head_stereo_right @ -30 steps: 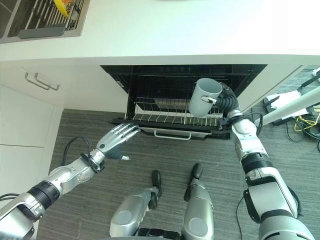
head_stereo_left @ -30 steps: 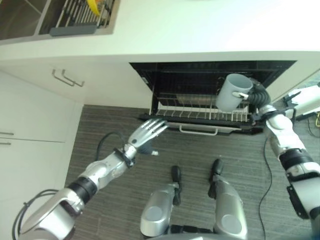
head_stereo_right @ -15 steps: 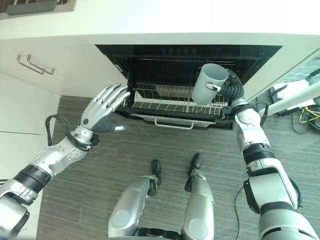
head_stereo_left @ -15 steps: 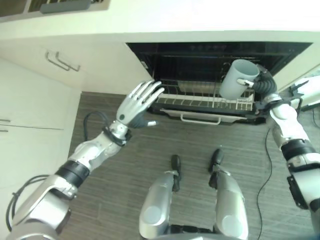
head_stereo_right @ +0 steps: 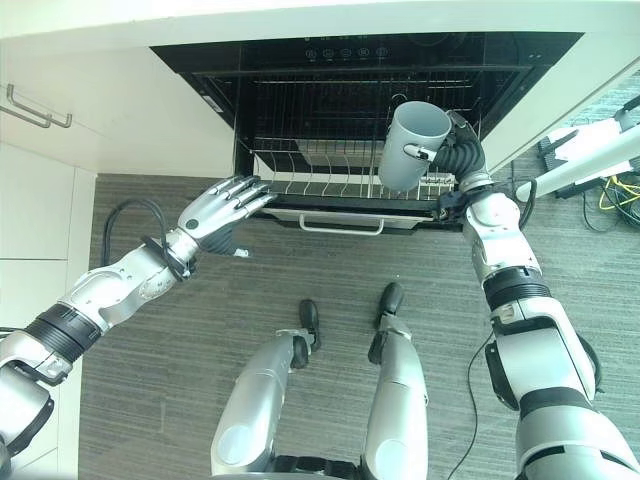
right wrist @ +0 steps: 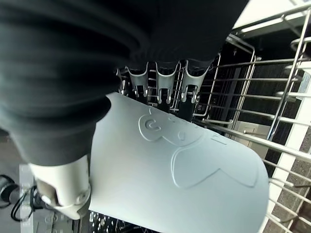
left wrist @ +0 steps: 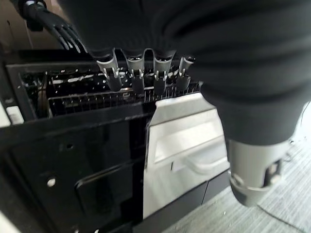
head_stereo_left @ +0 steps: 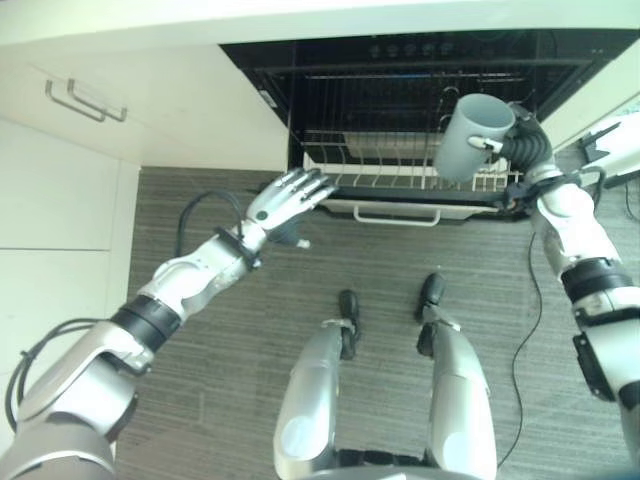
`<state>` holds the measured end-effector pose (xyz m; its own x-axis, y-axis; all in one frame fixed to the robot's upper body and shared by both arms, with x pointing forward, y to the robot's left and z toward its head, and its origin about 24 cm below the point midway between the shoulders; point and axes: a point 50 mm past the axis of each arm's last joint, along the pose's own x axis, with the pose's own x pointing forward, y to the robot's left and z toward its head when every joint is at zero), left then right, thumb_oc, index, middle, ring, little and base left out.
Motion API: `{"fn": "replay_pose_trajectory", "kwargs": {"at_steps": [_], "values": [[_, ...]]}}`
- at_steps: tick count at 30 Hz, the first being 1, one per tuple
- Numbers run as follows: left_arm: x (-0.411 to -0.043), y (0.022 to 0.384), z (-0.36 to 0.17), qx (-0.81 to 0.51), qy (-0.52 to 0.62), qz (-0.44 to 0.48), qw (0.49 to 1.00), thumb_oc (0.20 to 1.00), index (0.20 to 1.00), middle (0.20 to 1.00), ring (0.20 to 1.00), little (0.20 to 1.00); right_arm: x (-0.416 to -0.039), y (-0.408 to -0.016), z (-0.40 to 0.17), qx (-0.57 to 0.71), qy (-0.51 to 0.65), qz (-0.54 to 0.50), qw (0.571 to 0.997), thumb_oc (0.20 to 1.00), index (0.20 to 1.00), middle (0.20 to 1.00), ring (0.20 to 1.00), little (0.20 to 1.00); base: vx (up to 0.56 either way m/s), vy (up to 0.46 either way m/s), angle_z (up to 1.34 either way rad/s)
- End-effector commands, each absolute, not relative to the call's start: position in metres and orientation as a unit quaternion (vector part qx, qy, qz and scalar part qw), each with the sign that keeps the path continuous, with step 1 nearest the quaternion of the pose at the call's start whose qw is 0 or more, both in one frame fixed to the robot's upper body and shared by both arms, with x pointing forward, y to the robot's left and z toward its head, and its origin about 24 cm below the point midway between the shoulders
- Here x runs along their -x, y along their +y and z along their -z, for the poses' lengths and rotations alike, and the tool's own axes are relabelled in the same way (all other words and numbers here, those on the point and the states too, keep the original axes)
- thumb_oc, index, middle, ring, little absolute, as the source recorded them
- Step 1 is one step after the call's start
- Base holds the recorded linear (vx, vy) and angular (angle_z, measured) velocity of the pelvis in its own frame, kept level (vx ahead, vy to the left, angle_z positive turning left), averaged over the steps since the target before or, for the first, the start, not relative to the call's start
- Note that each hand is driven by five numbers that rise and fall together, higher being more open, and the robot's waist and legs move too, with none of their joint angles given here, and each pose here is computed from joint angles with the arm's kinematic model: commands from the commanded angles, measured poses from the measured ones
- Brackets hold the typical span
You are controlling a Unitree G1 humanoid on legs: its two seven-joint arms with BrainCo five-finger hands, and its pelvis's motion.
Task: Place the dishes in the dishwasher.
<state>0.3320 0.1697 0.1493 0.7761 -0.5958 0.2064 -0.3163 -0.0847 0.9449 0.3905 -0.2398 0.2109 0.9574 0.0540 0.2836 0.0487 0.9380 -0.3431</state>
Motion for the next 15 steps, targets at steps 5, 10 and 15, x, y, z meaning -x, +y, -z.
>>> {"fn": "replay_pose_trajectory", "kwargs": {"at_steps": [5, 10, 15], "values": [[-0.327, 0.165, -0.171, -0.719, -0.326, 0.114, 0.603, 1.000, 1.000, 1.000, 1.000, 1.000, -0.389, -0.248, -0.254, 0.207, -0.194, 0.014, 0.959, 0.200, 0.200, 0.200, 0.200, 0.200, 0.03, 0.001, -0.02], [-0.327, 0.161, -0.173, -0.719, -0.326, 0.120, 0.602, 1.000, 1.000, 1.000, 1.000, 1.000, -0.392, -0.247, -0.254, 0.206, -0.187, 0.015, 0.960, 0.200, 0.200, 0.200, 0.200, 0.200, 0.04, 0.005, -0.01], [-0.328, 0.156, -0.176, -0.717, -0.331, 0.122, 0.602, 1.000, 1.000, 1.000, 1.000, 1.000, -0.394, -0.247, -0.264, 0.221, -0.199, 0.032, 0.954, 0.200, 0.200, 0.200, 0.200, 0.200, 0.05, 0.010, -0.01]]}}
